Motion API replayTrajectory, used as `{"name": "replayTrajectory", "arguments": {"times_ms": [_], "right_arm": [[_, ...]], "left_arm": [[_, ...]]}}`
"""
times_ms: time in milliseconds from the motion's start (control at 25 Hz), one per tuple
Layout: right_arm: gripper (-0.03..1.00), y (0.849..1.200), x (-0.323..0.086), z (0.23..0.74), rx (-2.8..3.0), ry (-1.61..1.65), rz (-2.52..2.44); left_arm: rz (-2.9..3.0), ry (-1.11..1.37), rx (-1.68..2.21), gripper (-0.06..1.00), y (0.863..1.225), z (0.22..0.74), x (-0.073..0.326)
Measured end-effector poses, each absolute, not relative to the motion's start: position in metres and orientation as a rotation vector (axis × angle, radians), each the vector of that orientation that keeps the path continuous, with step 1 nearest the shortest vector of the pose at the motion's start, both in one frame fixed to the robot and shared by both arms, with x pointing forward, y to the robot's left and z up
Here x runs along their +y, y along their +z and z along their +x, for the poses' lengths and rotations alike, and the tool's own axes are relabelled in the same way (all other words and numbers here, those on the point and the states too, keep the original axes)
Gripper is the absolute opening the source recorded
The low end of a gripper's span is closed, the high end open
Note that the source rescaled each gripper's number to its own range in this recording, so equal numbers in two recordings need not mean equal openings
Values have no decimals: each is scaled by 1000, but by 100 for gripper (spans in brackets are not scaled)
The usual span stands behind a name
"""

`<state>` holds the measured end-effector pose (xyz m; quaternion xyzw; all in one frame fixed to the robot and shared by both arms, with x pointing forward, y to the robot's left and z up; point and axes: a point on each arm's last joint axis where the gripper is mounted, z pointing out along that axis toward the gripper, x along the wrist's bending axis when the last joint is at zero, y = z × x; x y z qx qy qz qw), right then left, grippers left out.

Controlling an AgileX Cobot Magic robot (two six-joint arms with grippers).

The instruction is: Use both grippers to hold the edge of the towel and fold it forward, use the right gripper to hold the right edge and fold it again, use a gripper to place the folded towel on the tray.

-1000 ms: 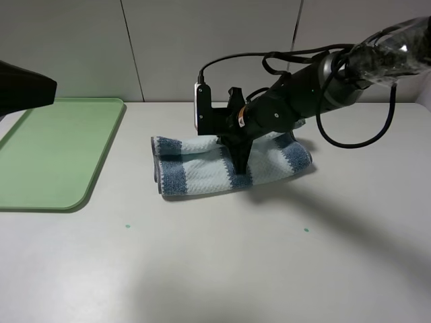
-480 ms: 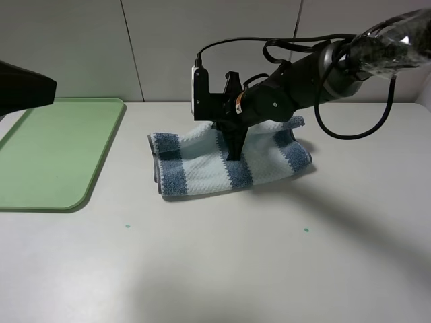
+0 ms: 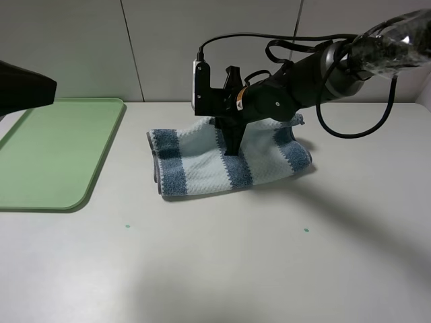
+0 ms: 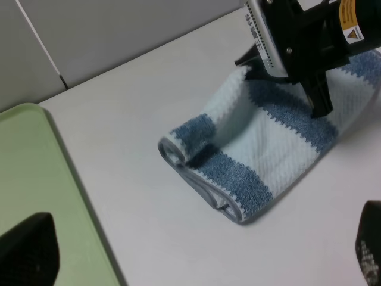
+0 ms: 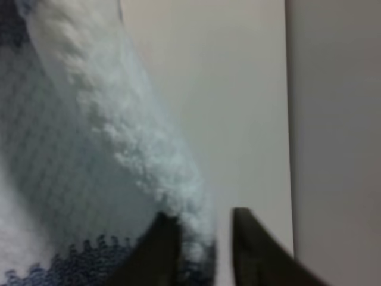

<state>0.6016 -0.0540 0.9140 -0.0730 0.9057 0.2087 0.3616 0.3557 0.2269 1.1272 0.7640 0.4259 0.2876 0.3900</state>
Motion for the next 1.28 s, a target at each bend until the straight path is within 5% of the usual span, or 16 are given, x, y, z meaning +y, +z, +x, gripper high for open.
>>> {"name": "replayTrajectory", "arguments": {"times_ms": [120, 240, 760, 960, 1280], "right_arm": [[61, 916, -53, 602, 2313, 555, -190], [74, 918, -51, 603, 2283, 581, -193], [79, 918, -51, 603, 2285, 594, -167], [97, 916, -53, 602, 2346, 623, -14], [100, 950, -62, 593, 2384, 634, 189]], "left_arm": [[1942, 731, 1083, 100, 1127, 356, 227], [1942, 731, 1083, 100, 1127, 356, 227], [1942, 731, 1083, 100, 1127, 356, 227], [1942, 731, 1083, 100, 1127, 356, 227], [1942, 731, 1083, 100, 1127, 356, 227]]}}
